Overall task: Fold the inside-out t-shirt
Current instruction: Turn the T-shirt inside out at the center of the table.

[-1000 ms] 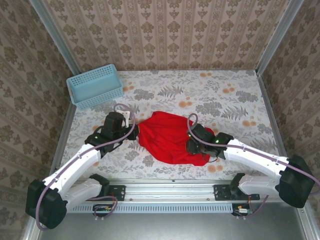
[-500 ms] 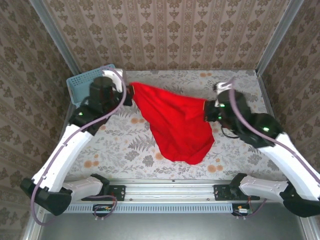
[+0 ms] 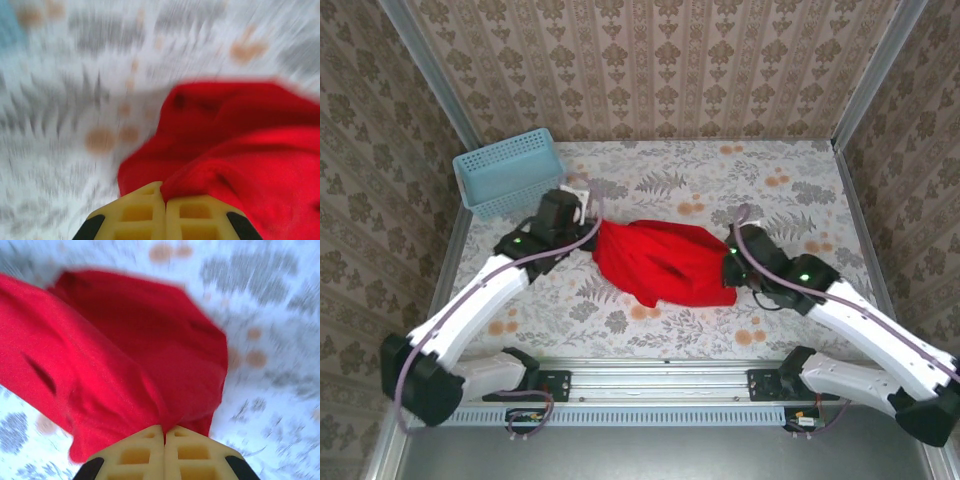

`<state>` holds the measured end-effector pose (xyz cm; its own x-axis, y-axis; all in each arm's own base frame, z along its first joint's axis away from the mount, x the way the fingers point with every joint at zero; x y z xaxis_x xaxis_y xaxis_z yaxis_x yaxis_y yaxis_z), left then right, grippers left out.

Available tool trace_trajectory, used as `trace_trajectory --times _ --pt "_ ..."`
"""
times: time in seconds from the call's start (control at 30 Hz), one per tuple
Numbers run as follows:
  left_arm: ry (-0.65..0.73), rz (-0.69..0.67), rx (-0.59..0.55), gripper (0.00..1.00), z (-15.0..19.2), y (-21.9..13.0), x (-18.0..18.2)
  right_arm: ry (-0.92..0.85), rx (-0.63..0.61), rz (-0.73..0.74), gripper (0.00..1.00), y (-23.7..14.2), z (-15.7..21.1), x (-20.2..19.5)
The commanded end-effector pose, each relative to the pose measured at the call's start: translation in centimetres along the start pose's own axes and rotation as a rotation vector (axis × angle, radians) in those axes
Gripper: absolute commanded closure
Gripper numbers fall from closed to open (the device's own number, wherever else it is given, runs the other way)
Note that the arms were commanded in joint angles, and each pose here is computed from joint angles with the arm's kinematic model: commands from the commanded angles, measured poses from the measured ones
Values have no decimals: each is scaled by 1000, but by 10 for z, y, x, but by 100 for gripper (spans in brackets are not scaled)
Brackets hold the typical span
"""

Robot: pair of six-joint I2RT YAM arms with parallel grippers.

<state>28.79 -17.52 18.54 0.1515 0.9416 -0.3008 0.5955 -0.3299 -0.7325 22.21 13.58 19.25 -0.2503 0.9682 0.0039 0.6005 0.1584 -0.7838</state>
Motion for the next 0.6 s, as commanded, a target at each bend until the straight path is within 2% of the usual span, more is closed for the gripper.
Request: trace_trajectory --times 0.0,0.03,0.1,0.2,0.3,0.43,0.57 --pt "-99 -65 105 94 25 9 21 100 -32 -149 100 12 -12 33" --pt "-110 -75 119 89 29 11 24 102 -32 -165 100 16 -15 41" --pt "-134 -101 129 72 36 9 30 96 -21 -196 100 25 -20 60" --pt "-188 -116 111 55 45 -1 33 83 -4 -212 100 33 -28 83" --pt "-221 -31 93 51 62 -7 15 99 10 -192 98 41 -35 91" --pt "-194 121 26 44 82 -12 -20 107 22 -220 87 47 -41 102" --pt "-169 210 15 43 91 -9 -45 61 28 -202 61 33 -43 94"
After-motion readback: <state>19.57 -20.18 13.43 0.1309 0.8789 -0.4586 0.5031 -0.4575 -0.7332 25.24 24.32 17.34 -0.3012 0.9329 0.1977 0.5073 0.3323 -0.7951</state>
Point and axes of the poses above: each hand's point on the last joint's axis, 136 mm out from that joint toward the fingers, its own y axis out along the fingers, its own x axis along the line the jaws close on, z = x × y, the point moved 1 cm from there along -y, back along the fingers, and after that the axes turned 11 degrees about -y, right-handed, at the moved point
